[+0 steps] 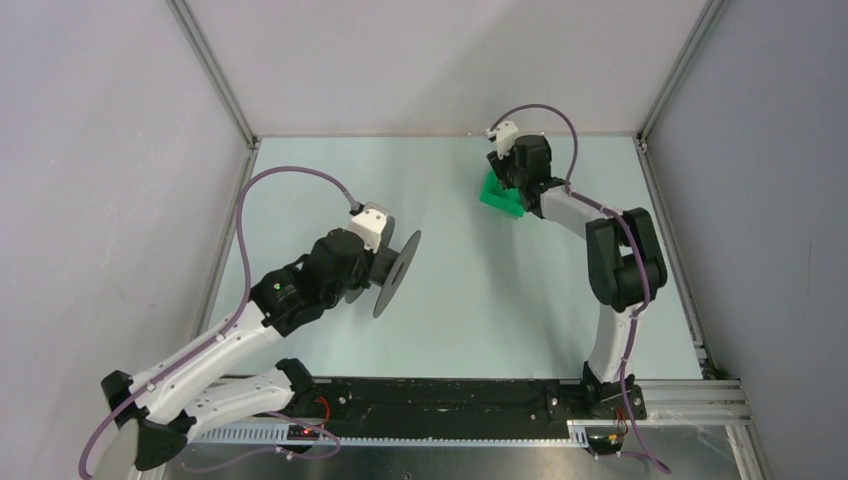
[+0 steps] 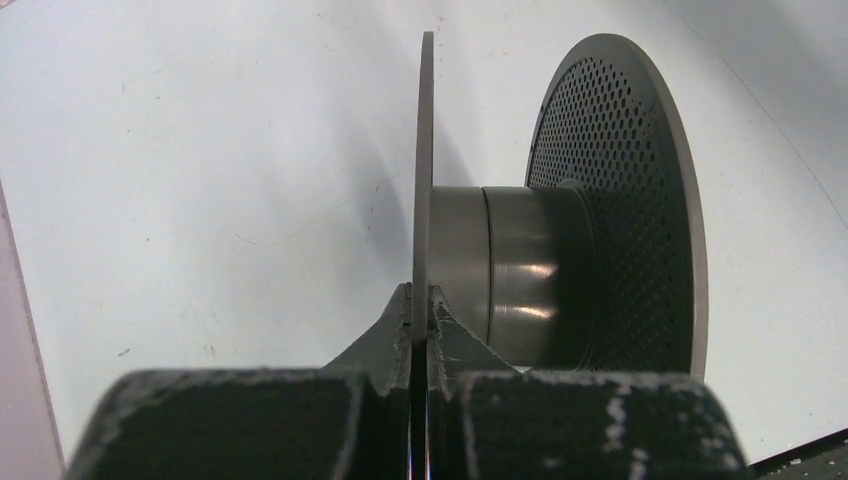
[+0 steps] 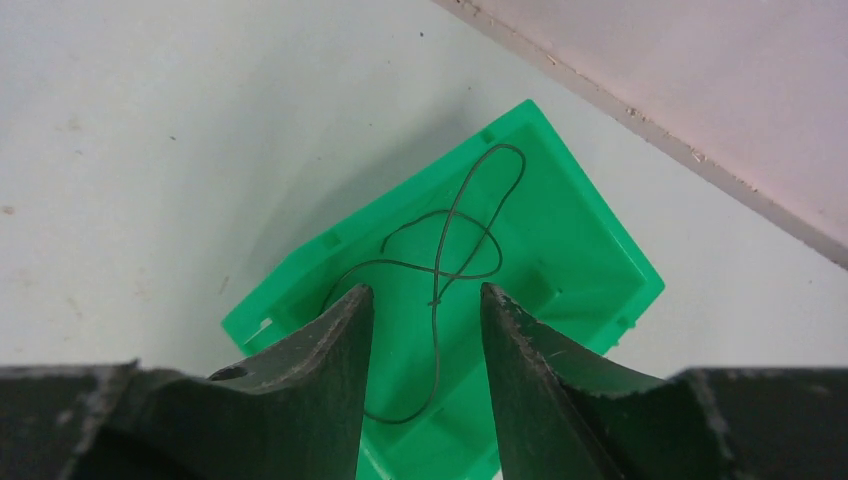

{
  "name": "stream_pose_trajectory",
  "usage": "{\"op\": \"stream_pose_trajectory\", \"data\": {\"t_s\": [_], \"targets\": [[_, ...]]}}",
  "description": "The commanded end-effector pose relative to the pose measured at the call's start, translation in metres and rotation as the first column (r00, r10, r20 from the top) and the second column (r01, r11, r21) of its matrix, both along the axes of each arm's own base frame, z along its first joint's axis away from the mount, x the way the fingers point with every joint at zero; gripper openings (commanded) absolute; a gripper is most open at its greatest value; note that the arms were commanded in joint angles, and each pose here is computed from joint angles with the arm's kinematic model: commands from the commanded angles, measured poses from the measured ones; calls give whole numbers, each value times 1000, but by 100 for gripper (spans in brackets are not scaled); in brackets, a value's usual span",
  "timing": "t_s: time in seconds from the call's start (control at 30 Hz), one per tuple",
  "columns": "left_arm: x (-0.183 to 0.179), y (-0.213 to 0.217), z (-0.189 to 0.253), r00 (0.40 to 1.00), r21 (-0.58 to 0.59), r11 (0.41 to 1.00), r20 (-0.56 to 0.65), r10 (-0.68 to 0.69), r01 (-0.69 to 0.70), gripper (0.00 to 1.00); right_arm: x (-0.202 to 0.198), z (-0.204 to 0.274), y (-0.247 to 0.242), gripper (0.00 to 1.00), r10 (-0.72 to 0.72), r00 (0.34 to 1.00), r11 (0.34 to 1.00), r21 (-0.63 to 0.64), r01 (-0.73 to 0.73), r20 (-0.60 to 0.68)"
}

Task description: Wrap the cables

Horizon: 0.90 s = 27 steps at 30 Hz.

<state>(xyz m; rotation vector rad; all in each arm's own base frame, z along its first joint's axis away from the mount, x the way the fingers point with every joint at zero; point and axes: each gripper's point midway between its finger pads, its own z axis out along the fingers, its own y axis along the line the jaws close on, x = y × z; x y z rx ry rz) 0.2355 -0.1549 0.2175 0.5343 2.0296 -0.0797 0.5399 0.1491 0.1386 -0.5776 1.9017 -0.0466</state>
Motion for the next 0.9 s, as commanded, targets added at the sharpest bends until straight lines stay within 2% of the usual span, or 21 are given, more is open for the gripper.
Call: {"op": "stream_pose_trajectory", "data": {"t_s": [0.0, 0.2, 0.47, 0.5, 0.6, 0.67, 0.87], "targets": [[8, -4, 28, 997, -70, 997, 82, 17, -11, 0, 19, 1, -4, 47, 8, 999, 990, -137, -2, 43], [11, -4, 23, 997, -63, 997, 69, 37, -33, 0, 22, -24, 0, 46, 27, 1000, 986, -165, -25, 12], [13, -16, 9, 1000, -50, 999, 9, 17, -16, 0, 32, -36, -13, 42, -49, 998, 977, -205, 55, 32], [13, -16, 9, 1000, -49, 999, 8, 19, -18, 1, 33, -36, -14, 37, -54, 998, 976, -210, 60, 35], [14, -16, 7, 1000, -42, 999, 3, 23, -23, 6, 30, -31, -17, 12, -59, 998, 970, -236, 65, 34], [14, -17, 6, 1000, -39, 999, -1, 24, -24, 11, 27, -21, -18, 5, -65, 997, 968, -240, 73, 40], [14, -17, 4, 1000, -19, 1000, -9, 17, -17, 21, 12, 35, -19, 0, -114, 986, 955, -260, 142, 117]]}}
